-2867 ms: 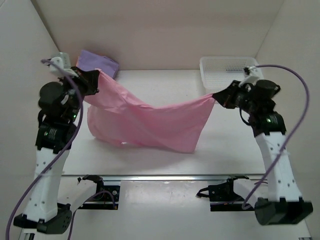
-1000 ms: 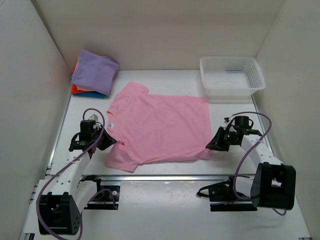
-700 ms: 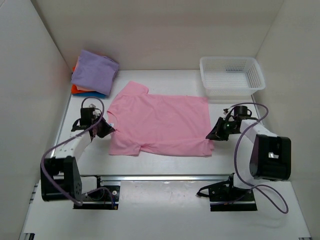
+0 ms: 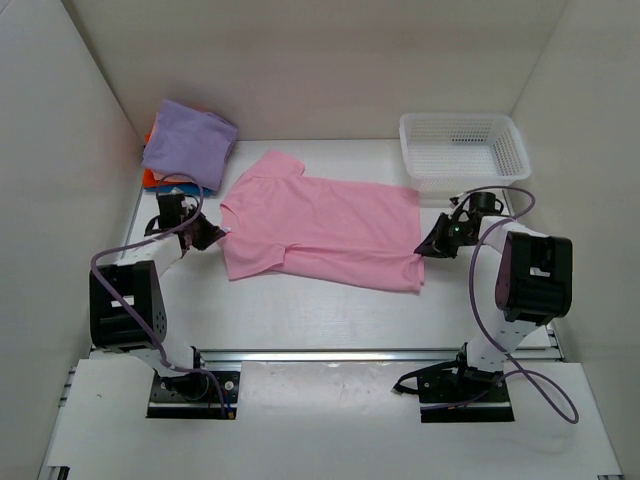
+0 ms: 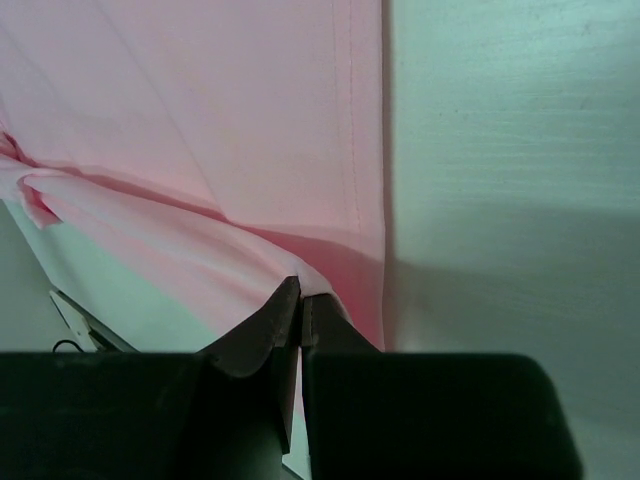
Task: Fold and stack the t-shirts
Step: Fold the flattened tshirt in 1/3 of the way
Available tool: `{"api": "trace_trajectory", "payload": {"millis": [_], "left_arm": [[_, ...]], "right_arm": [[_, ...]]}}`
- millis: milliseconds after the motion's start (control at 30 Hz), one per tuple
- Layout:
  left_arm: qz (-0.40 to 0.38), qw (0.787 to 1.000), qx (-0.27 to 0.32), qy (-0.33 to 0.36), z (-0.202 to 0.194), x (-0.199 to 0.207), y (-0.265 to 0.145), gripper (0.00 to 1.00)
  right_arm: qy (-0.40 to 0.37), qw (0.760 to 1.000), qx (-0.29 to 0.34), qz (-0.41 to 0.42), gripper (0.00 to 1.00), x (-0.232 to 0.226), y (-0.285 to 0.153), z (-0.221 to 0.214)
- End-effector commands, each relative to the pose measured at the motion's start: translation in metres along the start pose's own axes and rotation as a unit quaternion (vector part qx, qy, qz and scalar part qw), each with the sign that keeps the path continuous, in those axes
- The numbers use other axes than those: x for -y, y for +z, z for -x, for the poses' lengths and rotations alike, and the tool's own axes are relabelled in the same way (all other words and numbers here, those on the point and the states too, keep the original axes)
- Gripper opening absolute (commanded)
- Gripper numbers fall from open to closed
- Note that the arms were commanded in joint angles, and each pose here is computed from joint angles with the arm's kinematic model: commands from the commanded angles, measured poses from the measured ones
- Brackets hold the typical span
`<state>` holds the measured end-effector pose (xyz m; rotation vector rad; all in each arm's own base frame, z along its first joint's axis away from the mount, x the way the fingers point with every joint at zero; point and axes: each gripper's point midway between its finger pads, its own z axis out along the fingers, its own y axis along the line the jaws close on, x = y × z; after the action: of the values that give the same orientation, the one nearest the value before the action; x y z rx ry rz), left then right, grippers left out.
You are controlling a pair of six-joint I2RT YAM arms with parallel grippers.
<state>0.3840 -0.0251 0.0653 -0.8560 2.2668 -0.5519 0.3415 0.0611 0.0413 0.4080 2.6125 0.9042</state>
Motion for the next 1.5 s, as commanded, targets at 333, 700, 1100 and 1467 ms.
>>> {"api": "trace_trajectory", "payload": {"millis": [333, 700, 1100, 1467], "left_arm": [[-0.059, 0.998, 0.009, 0.003, 0.047, 0.044, 0.037, 0.21], [-0.032, 0.997, 0.002, 0.074, 0.033, 0.056, 0.051, 0.30], [0.077, 0.976, -0.121, 0.164, -0.044, 0.008, 0.068, 0.03], [0.104, 0.951, -0.184, 0.224, -0.095, -0.032, -0.007, 0.11]], "right_arm": [[-0.023, 0.999, 0.045, 0.009, 0.21, -0.012, 0.000, 0.051], [-0.147, 0.980, 0.117, -0.060, 0.36, -0.048, -0.012, 0.047], [-0.116, 0.993, -0.033, -0.007, 0.00, -0.064, 0.066, -0.030], [-0.094, 0.988, -0.105, -0.065, 0.00, -0.019, 0.030, -0.093]]}}
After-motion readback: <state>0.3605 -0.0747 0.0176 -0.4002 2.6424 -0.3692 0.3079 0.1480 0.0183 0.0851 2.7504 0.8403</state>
